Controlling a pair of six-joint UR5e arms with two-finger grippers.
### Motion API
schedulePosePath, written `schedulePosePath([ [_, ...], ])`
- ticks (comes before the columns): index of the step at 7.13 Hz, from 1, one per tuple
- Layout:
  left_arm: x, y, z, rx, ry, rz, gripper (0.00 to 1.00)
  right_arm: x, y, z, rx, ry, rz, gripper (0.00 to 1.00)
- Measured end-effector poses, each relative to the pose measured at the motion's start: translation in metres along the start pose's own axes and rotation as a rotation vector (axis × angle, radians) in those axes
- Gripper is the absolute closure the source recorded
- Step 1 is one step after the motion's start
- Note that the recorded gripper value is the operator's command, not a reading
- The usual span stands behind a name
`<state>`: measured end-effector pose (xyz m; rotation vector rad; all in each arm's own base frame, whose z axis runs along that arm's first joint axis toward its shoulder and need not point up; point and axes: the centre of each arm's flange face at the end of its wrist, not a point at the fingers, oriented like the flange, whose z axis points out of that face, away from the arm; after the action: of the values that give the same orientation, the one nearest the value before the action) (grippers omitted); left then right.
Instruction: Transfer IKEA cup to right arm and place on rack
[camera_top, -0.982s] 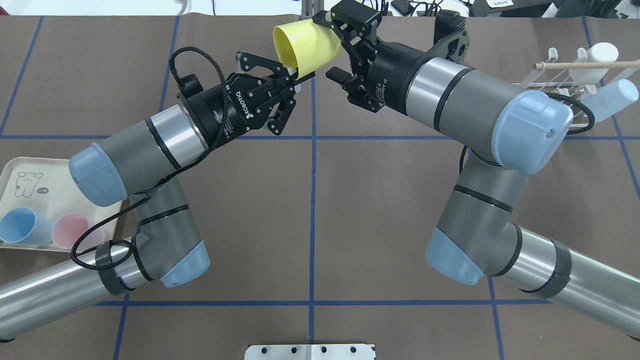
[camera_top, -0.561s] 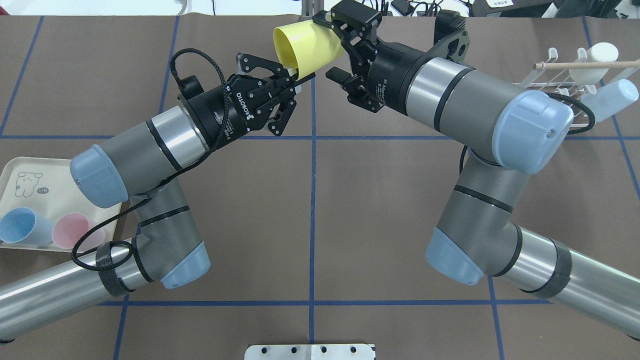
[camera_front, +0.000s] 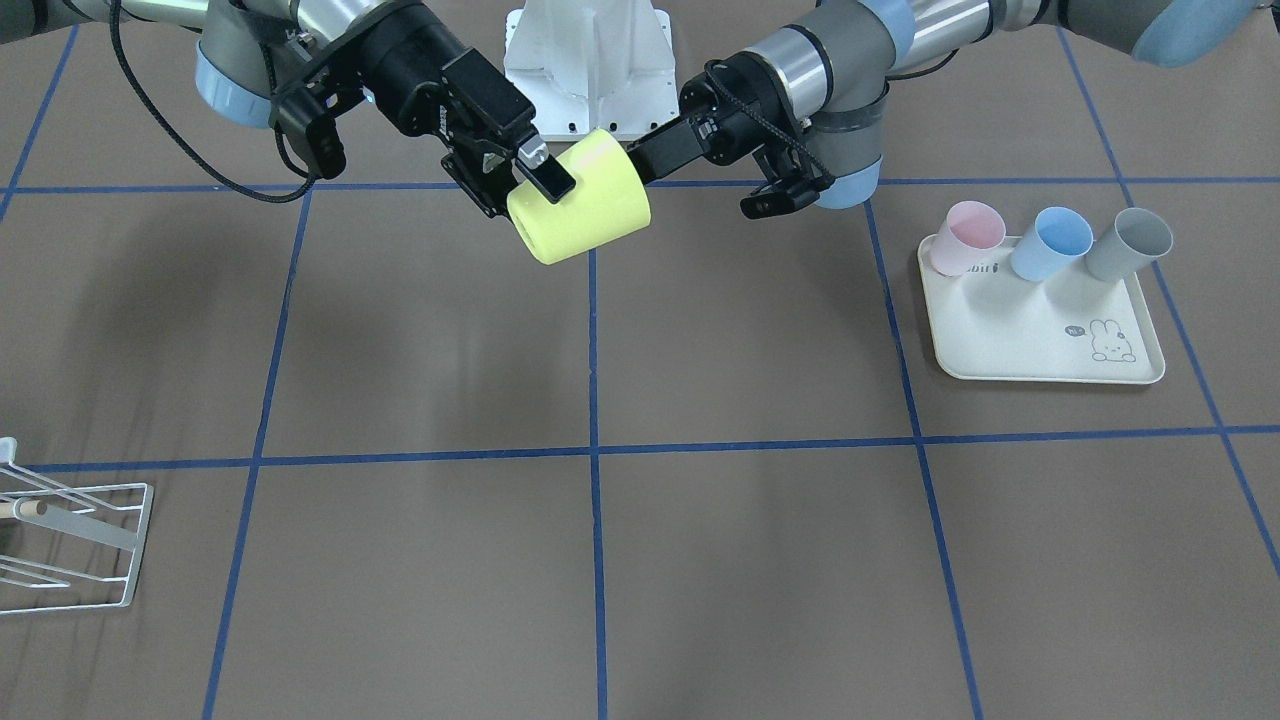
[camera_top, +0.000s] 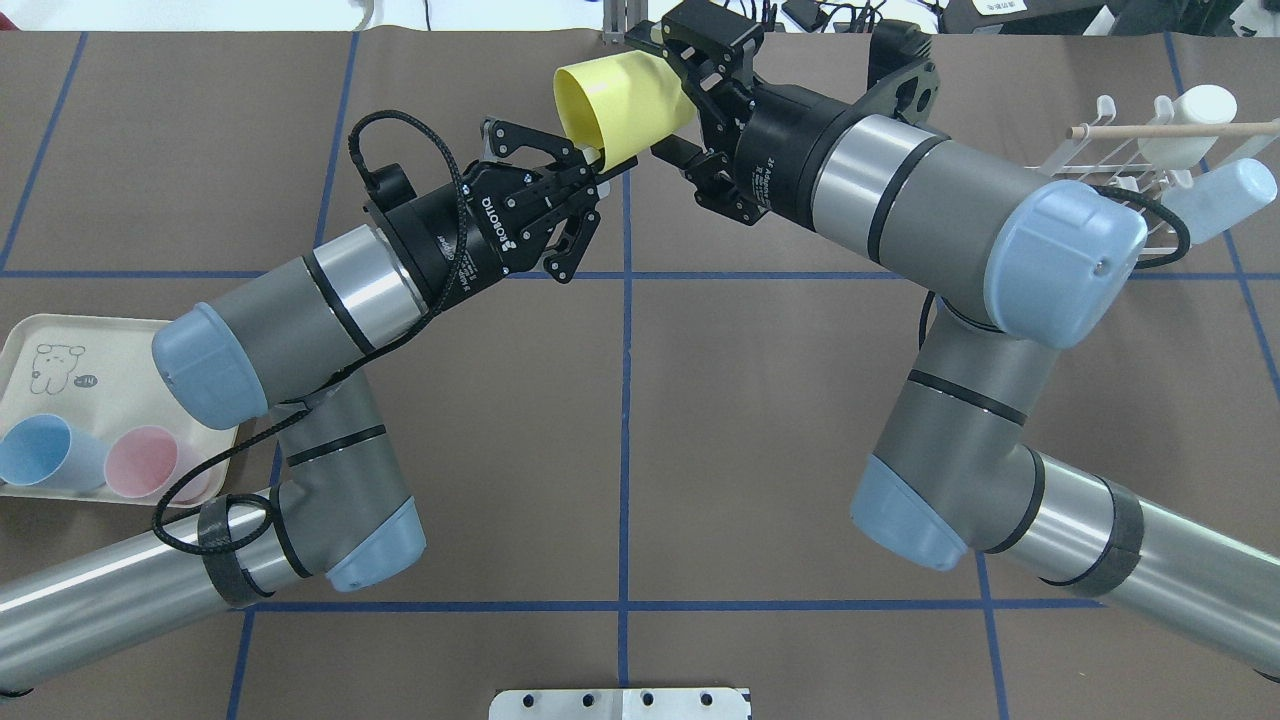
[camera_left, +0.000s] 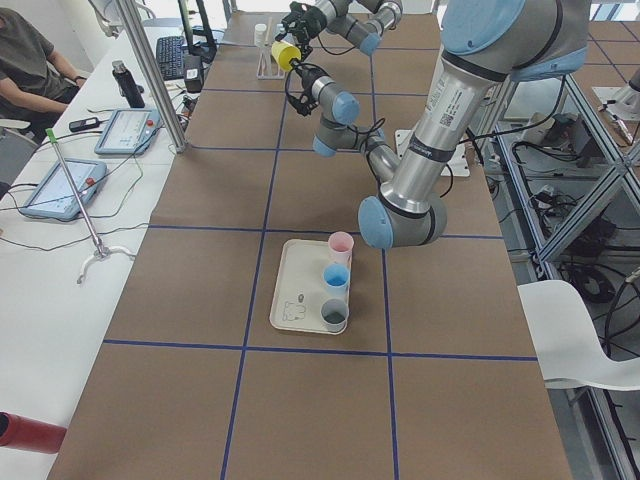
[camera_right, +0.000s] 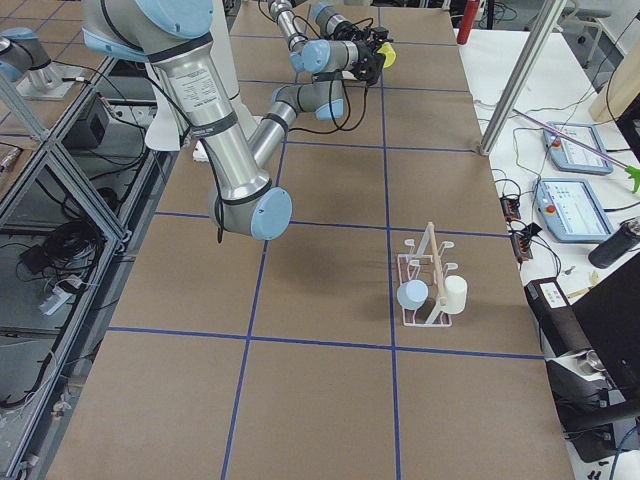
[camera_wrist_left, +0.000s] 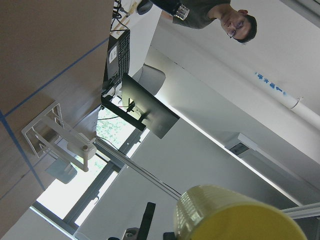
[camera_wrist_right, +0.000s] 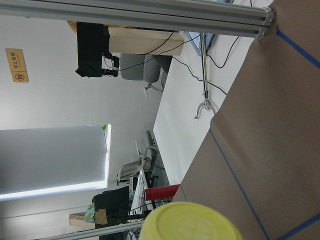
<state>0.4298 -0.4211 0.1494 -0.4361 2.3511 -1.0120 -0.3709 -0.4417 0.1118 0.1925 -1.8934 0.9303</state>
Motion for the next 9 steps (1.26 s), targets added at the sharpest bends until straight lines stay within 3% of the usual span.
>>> schedulePosePath([
  [3,-0.0047,0.0041,0.0019,0.001,0.005,-0.007,1.00,0.0000,0.0000,0.0000,0.000,0.000,0.000,0.02],
  [4,-0.0051,0.0045,0.0021,0.000,0.004,-0.008,1.00,0.0001,-0.0001,0.0000,0.000,0.000,0.000,0.52],
  [5,-0.0054,0.0046,0.0021,0.000,0.004,-0.008,0.31,-0.0001,0.0000,0.0000,0.000,0.000,0.004,1.00],
  [6,-0.0052,0.0053,0.0024,-0.001,0.005,-0.010,0.00,0.0000,0.0000,-0.0001,0.000,-0.001,0.014,1.00],
  [9,-0.0056,0.0062,0.0026,-0.003,0.003,-0.006,0.00,-0.0008,-0.0012,-0.0004,0.000,-0.005,0.028,1.00],
])
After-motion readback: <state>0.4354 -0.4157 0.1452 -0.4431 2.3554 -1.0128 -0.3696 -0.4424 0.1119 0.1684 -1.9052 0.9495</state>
